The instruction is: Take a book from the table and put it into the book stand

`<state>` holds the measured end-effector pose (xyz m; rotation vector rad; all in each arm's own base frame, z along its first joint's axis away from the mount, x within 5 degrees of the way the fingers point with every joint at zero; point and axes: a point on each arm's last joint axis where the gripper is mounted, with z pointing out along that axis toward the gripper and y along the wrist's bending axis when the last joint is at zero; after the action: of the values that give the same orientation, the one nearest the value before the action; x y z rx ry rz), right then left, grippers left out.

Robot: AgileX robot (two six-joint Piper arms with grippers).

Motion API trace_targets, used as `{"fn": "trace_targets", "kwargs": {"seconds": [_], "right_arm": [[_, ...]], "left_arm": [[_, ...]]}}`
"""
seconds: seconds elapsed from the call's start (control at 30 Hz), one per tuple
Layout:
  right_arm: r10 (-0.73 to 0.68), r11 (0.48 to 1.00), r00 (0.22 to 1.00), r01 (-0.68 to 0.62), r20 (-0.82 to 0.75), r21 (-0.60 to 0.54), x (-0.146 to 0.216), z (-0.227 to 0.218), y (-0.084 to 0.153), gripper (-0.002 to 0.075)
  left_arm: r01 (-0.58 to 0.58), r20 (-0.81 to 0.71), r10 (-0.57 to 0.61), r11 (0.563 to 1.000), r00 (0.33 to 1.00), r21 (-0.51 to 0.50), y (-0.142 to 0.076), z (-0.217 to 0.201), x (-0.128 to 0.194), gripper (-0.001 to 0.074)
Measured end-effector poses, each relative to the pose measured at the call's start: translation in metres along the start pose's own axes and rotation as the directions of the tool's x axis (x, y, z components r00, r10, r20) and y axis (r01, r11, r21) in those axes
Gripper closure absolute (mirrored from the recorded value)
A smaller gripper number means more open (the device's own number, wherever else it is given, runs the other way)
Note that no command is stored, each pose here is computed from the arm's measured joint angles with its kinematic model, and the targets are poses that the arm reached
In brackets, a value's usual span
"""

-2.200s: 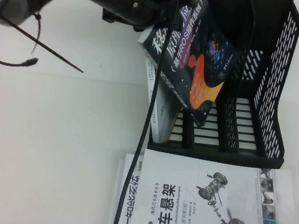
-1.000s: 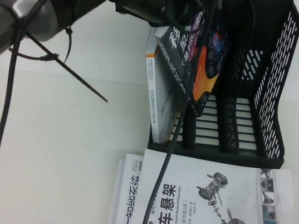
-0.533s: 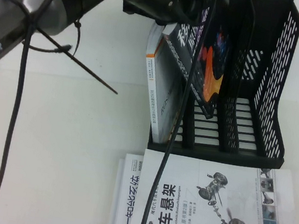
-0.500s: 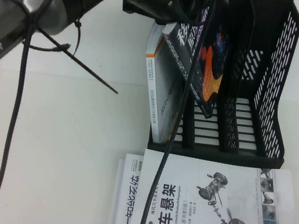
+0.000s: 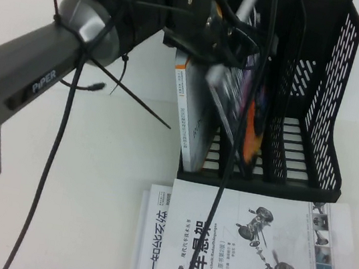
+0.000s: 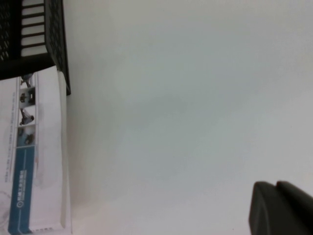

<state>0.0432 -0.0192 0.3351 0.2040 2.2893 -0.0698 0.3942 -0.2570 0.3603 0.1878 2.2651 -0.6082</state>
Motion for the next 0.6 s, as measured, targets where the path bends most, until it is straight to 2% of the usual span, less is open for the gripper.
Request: {"fn": "trace_targets", "kwargs": {"seconds": [0.13,0.23,0.33,0.43,0.5,0.6], "right_arm": [[0.0,1.0,1.0,0.0,0.002,-0.001,0.0,0.0,0.0,0.0729],[0.0,1.0,1.0,0.0,0.002,-0.001,0.0,0.0,0.0,0.0729],[-0.011,1.0,1.0,0.011,0.003,-0.003,0.0,0.0,0.0,0.0729],[-0.104,0.993,0.994,0.105,0.01,-0.055,0.0,0.0,0.005,0.0729],[-0.144,0.978,0.989,0.148,0.038,-0.148,-0.001,0.001,0.014,0.0729],[-0.161,0.934,0.984,0.177,0.075,-0.309,0.004,0.008,0.032,0.0729]], "left_arm": [[-0.02,0.049,0.019,1.0,0.999,0.022,-0.003,-0.001,-0.005,0.0393],[-0.055,0.092,0.053,0.998,0.994,0.023,-0.005,-0.01,-0.012,0.0365],[-0.125,0.136,0.127,0.992,0.983,-0.025,-0.006,-0.031,-0.023,0.0432],[-0.207,0.166,0.228,0.97,0.959,-0.13,-0.003,-0.063,-0.034,0.0587],[-0.226,0.181,0.261,0.955,0.948,-0.194,-0.001,-0.085,-0.04,0.0672],[-0.21,0.224,0.272,0.941,0.936,-0.264,0.002,-0.116,-0.045,0.0717]]}}
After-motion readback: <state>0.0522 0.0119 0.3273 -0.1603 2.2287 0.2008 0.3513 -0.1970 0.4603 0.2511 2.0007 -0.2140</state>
